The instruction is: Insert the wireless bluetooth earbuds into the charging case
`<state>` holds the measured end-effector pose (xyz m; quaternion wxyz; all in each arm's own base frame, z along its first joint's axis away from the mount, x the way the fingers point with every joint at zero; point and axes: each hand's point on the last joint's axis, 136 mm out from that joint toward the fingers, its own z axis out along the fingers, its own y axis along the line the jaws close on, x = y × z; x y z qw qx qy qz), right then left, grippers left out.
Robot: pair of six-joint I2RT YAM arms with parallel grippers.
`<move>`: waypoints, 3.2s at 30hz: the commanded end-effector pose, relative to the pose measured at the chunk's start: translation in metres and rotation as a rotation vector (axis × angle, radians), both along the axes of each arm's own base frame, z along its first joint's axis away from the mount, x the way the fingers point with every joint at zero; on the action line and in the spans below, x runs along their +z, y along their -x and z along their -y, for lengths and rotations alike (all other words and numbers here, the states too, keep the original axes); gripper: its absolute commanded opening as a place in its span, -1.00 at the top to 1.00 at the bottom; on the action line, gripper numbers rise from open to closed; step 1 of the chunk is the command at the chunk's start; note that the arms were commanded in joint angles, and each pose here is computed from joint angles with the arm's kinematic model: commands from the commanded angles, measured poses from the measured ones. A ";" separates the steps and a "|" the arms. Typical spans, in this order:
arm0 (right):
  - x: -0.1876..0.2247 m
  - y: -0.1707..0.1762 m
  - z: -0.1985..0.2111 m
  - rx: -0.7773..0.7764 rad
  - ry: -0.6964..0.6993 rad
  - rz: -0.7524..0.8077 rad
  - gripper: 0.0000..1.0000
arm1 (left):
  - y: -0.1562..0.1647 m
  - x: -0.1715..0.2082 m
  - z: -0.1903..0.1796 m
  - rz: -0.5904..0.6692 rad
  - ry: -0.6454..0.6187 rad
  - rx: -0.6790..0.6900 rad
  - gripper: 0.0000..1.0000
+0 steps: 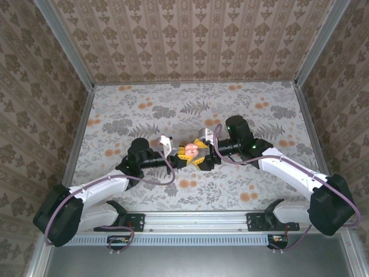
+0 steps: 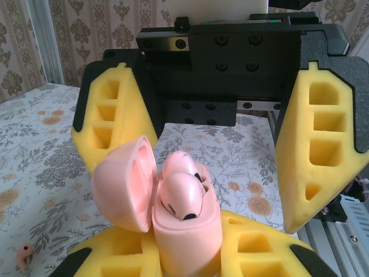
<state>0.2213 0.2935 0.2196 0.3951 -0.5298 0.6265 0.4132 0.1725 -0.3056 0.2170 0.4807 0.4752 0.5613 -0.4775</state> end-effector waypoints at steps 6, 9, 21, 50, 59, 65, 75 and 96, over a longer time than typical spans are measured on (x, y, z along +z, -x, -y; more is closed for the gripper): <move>0.020 0.007 0.002 0.043 -0.050 0.064 -0.39 | 0.002 0.003 -0.001 0.005 0.010 0.006 0.69; 0.025 0.011 0.006 0.032 -0.063 0.090 -0.37 | 0.001 0.001 -0.001 0.004 0.007 0.014 0.69; 0.023 0.009 0.038 -0.116 -0.058 0.141 -0.19 | 0.004 0.003 0.000 0.002 0.015 -0.008 0.69; 0.033 0.019 0.006 0.211 -0.084 0.061 0.10 | 0.013 0.012 0.003 0.007 0.042 -0.069 0.69; 0.030 0.021 0.000 0.246 -0.079 0.026 0.20 | 0.014 0.014 0.002 0.014 0.046 -0.072 0.69; 0.028 0.020 -0.001 0.251 -0.076 0.018 0.30 | 0.014 0.017 0.001 0.020 0.050 -0.069 0.69; 0.027 0.021 -0.002 0.260 -0.073 0.035 0.57 | 0.014 0.020 0.000 0.029 0.051 -0.059 0.68; 0.005 0.002 0.031 0.132 0.090 -0.044 0.61 | -0.016 -0.002 -0.012 0.031 -0.064 0.152 -0.85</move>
